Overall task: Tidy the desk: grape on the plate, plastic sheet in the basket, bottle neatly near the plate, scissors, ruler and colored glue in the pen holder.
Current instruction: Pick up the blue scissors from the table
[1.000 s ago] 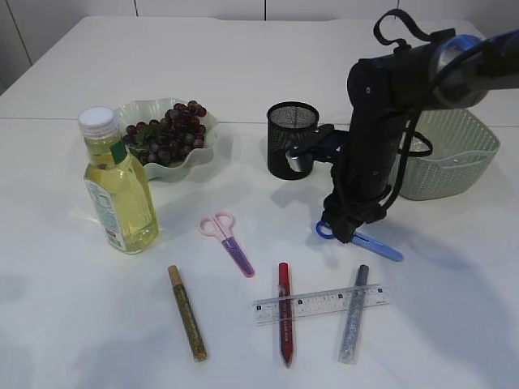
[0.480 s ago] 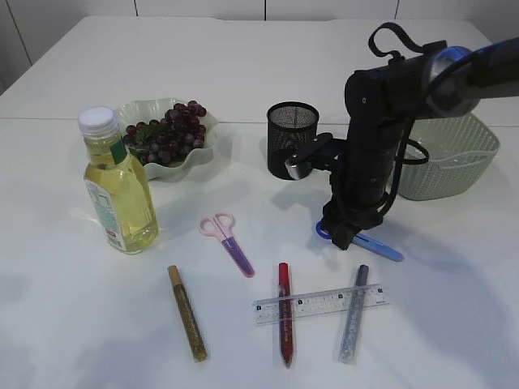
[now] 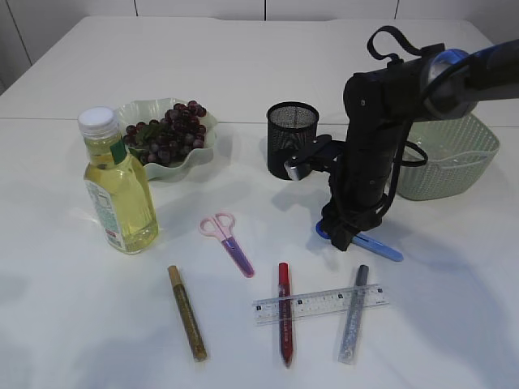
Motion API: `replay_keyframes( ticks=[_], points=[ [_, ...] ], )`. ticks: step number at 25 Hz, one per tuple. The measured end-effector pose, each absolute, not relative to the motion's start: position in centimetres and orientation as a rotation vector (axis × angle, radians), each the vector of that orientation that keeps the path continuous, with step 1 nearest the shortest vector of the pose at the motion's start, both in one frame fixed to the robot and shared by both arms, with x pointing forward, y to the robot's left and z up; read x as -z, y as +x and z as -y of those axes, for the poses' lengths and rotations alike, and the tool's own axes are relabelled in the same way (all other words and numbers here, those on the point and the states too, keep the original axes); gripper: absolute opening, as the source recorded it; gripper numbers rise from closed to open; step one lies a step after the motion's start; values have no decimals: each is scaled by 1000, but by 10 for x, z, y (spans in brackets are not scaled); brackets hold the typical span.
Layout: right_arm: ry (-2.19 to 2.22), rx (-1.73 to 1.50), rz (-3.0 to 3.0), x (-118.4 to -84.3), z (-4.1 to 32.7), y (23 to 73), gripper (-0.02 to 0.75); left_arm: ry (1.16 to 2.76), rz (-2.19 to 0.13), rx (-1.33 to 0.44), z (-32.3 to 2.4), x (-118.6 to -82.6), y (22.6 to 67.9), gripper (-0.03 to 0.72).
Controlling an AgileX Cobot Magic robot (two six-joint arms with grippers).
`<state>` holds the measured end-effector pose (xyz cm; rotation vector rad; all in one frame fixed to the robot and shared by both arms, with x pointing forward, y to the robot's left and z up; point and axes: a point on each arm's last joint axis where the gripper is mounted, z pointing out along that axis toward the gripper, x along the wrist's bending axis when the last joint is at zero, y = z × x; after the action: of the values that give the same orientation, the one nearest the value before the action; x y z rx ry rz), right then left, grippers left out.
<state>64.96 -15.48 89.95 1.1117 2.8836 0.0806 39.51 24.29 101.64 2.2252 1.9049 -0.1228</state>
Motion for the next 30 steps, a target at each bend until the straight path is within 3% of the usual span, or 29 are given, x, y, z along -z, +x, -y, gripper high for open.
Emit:
replay_keyframes(
  ticks=[8, 15, 30],
  points=[
    [1124, -93, -2886, -899, 154, 650, 393, 2225, -1905, 123, -243, -1016, 395, 561],
    [1130, -101, -2886, -899, 153, 650, 238, 2225, -1905, 123, -243, -1016, 395, 561],
    [1127, -104, -2885, -900, 153, 651, 216, 2225, -1905, 123, -243, -1016, 395, 561]
  ],
)
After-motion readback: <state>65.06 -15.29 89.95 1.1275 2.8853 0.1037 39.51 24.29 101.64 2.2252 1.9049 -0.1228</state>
